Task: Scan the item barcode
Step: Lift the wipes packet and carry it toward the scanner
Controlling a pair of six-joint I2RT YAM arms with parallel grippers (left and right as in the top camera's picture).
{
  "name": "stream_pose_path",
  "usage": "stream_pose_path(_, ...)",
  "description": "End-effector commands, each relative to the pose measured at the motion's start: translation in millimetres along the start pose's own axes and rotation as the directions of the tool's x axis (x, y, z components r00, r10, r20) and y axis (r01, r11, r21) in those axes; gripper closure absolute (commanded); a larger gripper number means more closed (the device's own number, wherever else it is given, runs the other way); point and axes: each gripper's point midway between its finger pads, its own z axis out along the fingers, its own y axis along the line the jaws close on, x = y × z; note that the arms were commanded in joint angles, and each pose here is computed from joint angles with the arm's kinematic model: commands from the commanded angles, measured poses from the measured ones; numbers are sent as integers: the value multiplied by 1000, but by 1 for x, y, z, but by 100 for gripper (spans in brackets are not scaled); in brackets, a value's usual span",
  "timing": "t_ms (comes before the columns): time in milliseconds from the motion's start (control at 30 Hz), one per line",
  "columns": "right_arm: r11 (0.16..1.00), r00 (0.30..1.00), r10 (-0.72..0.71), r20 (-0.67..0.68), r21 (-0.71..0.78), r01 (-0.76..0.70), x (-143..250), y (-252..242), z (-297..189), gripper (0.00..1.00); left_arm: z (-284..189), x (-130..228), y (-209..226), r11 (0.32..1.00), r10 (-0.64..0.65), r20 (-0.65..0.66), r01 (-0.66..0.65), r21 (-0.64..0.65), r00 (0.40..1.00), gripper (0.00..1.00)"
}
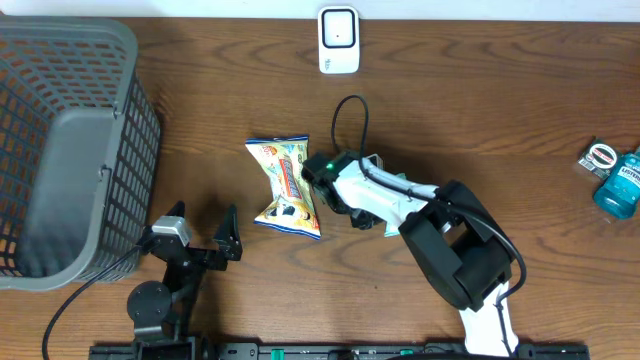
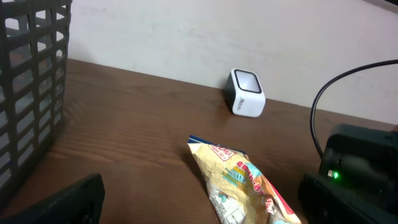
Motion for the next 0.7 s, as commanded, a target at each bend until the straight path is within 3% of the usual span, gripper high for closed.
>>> stream_pose_path(0,932,978,-192,-78,-327,156,6,44,-16,99,1,16,2,1000,-11,-45,11,0,999,2)
stream_pose_path(67,857,963,-268,-34,-464,222,-3,50,-41,99,1,16,2,1000,-11,-45,11,0,999,2)
stream_pose_path(133,727,940,-337,53,-619,296,-10,55,-72,99,1,16,2,1000,-11,-45,11,0,999,2)
stream_pose_path(300,255,884,-372,284,-884,391,-7,56,-136,99,1,16,2,1000,-11,-45,11,0,999,2)
stream_pose_path(433,-59,881,-260,395,-917,394,-8,46,-163,99,1,16,2,1000,-11,-45,11,0,999,2)
stream_pose_path(667,-377,943,-51,327,-881,285,-19,19,-201,99,1,16,2,1000,-11,-45,11,0,999,2)
